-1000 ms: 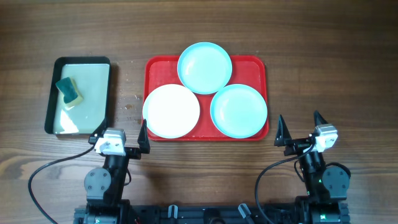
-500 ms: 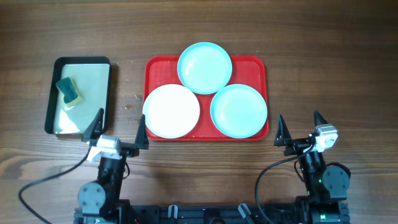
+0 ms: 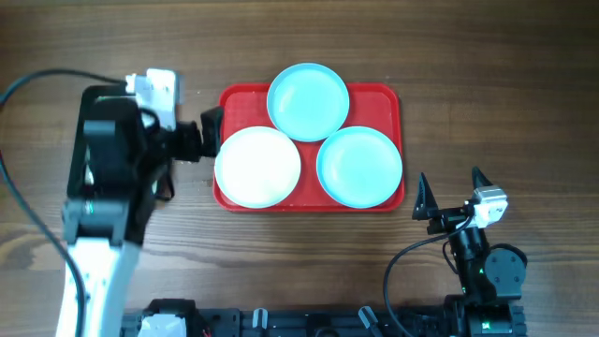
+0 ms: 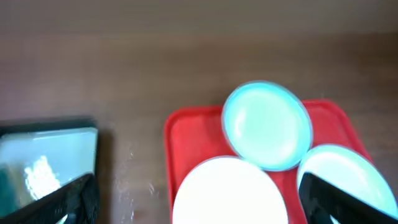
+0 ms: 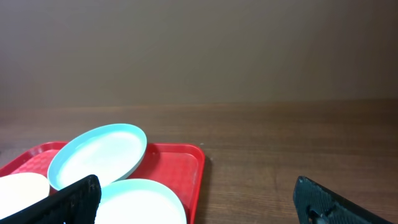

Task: Clean dirty plates on tray and stack at the side
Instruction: 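Grasp the green-yellow sponge with the left gripper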

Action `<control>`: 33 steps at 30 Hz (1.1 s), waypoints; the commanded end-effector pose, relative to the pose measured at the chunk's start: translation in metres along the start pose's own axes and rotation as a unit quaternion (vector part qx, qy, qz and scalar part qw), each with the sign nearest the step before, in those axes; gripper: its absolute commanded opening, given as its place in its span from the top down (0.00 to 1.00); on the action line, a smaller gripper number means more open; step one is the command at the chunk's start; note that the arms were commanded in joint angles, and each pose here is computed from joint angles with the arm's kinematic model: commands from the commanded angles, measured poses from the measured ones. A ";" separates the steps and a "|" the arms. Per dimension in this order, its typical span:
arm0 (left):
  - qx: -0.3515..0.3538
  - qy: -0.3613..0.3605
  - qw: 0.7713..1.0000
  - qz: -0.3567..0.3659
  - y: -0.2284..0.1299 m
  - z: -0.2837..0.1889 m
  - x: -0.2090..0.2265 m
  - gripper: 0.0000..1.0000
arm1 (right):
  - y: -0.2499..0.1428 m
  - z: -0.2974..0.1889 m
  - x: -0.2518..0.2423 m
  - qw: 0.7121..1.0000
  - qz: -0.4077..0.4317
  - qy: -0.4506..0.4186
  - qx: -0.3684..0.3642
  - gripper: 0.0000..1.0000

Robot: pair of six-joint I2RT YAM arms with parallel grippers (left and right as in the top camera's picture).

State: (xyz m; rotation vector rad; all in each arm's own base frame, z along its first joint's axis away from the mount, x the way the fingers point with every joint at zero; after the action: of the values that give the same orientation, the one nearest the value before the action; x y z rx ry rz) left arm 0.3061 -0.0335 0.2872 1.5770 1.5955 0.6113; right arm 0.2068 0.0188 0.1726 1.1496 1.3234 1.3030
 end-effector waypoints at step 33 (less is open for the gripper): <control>0.231 0.359 0.857 -0.289 -0.116 0.175 0.274 0.07 | 0.001 0.000 0.000 1.000 -0.004 0.000 -0.004 0.00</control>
State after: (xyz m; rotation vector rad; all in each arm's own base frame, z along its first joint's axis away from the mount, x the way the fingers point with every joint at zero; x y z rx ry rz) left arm 0.4030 0.1835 0.0514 1.0060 2.8019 0.5016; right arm 0.2068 0.0188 0.1726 1.1496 1.3234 1.3030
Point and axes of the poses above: each gripper's point midway between its finger pads, its own z axis out along the fingers, its own x axis along the line the jaws close on, y = z × x, the point moved 4 cm from there along -z, back along the fingers, and after that the axes turned 5 degrees about -z, right-handed, at the moved point
